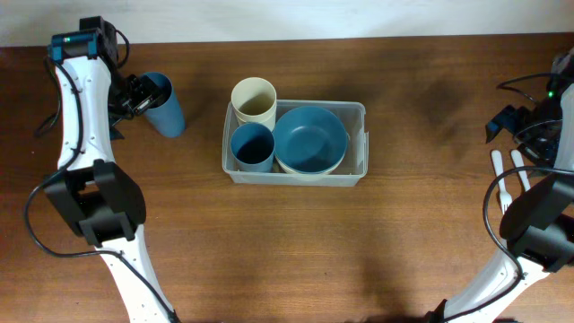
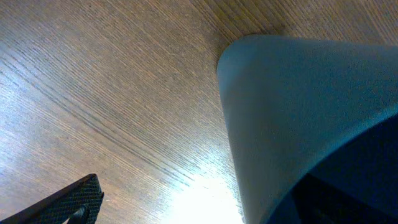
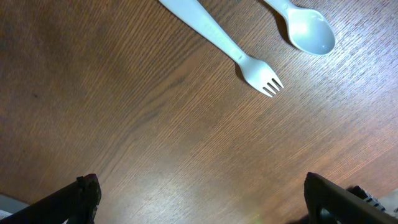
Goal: Pack container
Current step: 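Lower the left gripper onto the remaining blue cup's rim and grip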
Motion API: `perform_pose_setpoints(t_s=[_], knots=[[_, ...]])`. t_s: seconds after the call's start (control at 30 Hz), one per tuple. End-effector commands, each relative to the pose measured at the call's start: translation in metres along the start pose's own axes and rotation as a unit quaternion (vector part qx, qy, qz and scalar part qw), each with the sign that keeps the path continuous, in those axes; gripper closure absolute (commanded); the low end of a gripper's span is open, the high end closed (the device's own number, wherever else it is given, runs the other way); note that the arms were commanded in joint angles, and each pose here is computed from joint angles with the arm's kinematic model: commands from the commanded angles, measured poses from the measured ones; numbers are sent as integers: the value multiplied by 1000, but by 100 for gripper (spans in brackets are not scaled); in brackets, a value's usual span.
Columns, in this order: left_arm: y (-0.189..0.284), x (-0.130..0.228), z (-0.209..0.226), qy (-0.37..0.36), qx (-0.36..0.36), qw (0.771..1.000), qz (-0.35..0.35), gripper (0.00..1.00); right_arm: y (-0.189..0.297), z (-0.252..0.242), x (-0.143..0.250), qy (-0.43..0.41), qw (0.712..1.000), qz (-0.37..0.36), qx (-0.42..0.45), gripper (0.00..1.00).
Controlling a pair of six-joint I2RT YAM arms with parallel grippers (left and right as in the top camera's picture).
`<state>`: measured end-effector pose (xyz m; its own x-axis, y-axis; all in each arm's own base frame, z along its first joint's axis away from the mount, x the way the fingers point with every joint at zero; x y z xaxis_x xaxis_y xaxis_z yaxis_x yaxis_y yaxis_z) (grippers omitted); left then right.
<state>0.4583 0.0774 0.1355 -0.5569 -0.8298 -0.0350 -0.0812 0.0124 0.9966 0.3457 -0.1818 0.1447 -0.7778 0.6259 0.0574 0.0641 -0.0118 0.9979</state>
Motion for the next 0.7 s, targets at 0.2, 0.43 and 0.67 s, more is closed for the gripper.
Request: perform_pose_setpoints(t_s=[0.2,0.43,0.67], knots=[[-7,-4,-1,6,-2,1000,-1,28,4,-3,1,-5,1000,-6,5,1],[-7,-4,-1,6,-2,1000,-1,59,4,-3,1,-5,1000,-6,5,1],[-7,-4,-1,6,-2,1000,-1,99,4,-3,1,-5,1000,-6,5,1]])
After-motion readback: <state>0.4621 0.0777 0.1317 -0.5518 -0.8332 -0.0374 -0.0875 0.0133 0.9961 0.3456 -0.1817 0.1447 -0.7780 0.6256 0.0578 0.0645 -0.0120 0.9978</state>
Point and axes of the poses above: each gripper's point midway between its finger pads, its own y axis back along the fingers, its own z axis along the line the jaws close on, x = y × z, the point moved 1 cm from there along y, back along the fingers, and after that the axes turned 14 degrees about y, right-handed, at the moved point
